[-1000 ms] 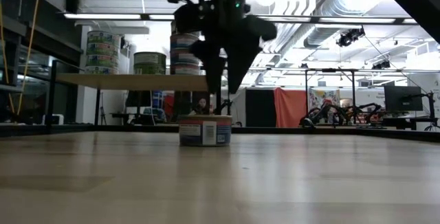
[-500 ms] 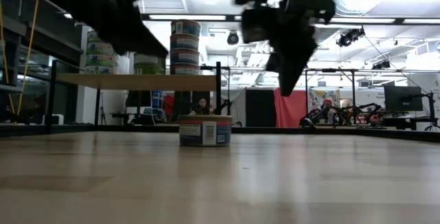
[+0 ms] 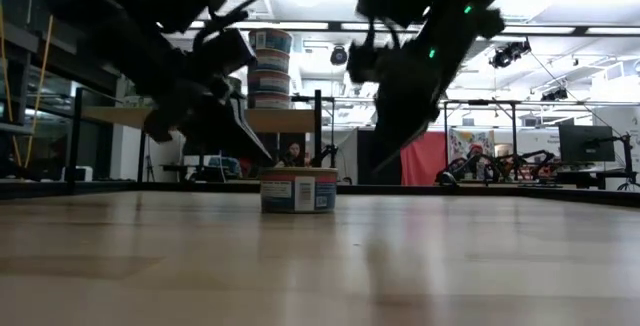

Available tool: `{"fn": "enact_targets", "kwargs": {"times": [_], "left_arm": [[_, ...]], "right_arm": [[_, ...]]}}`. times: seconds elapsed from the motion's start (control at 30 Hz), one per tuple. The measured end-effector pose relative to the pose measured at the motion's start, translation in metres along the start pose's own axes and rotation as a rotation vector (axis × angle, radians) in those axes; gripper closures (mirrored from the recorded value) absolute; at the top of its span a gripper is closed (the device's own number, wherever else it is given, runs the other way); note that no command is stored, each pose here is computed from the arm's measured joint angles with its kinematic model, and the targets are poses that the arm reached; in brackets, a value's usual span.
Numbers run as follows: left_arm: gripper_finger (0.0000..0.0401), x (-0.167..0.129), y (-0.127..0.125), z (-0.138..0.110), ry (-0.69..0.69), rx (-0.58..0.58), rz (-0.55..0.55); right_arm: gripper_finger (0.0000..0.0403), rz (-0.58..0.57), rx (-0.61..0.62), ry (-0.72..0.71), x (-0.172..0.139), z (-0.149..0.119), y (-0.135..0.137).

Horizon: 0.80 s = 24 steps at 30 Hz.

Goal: Stack canned seafood by type on shelf
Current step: Stack the blue-pink tuna can on top of the blue-pink tuna cans on the shelf

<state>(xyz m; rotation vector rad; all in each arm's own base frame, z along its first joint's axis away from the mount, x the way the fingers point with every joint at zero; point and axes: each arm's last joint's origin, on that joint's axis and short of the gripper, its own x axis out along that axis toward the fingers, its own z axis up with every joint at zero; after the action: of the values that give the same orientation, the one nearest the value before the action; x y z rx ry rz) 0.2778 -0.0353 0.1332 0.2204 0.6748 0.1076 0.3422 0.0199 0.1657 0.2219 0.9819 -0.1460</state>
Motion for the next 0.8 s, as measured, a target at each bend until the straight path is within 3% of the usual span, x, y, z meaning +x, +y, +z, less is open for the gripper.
{"fn": "enact_targets", "kwargs": {"times": [0.27,0.57,0.8], "left_arm": [[0.0401,0.007,0.007,0.000,-0.024,-0.048,0.029],[0.0401,0.013,0.005,-0.005,0.007,-0.084,0.025],[0.0401,0.022,-0.007,-0.010,0.000,-0.106,-0.012]], "right_arm": [[0.0403,-0.050,-0.020,0.034,0.017,0.003,-0.015],[0.0403,-0.028,-0.107,-0.025,0.017,0.008,-0.007],[0.0403,-0.031,-0.099,-0.034,0.017,0.008,-0.007]]}}
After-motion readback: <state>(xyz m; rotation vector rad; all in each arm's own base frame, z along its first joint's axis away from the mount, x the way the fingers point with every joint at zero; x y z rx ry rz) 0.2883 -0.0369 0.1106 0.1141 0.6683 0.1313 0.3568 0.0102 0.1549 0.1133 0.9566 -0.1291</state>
